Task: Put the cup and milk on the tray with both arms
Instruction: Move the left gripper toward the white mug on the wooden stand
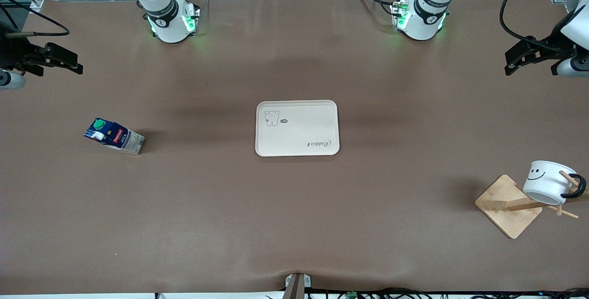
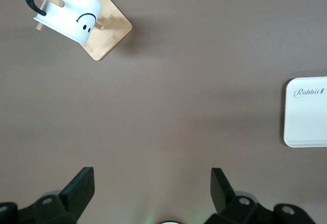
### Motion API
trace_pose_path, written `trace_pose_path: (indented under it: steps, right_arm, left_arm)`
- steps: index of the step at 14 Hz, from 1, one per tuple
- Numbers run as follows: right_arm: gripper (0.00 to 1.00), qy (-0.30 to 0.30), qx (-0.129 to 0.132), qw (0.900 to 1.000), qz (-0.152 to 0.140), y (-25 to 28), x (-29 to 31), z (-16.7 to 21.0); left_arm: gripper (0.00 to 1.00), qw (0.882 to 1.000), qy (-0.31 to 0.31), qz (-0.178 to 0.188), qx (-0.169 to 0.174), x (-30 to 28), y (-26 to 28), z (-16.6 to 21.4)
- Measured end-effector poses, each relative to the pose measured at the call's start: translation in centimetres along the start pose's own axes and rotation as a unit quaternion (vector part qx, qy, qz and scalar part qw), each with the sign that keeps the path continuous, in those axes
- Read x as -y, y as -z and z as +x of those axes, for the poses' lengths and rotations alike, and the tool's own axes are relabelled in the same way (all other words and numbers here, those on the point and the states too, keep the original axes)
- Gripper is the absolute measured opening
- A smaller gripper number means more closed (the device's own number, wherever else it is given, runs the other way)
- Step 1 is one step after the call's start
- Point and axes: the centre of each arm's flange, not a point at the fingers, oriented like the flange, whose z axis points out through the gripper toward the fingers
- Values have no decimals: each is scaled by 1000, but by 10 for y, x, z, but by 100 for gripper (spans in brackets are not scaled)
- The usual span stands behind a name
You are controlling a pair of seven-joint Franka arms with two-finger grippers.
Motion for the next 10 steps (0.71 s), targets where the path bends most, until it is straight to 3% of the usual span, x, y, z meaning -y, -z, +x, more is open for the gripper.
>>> trace_pose_path:
  steps: [7,10]
  right_arm:
    - [100,0,7,1000,0,-7,-1,5]
    - [100,-1,7,1000,0,-7,-1,5]
  left_arm:
    - [100,1000,2,0,-3,2,0,1]
    - [100,999,25,-1,-22,26,-7,9]
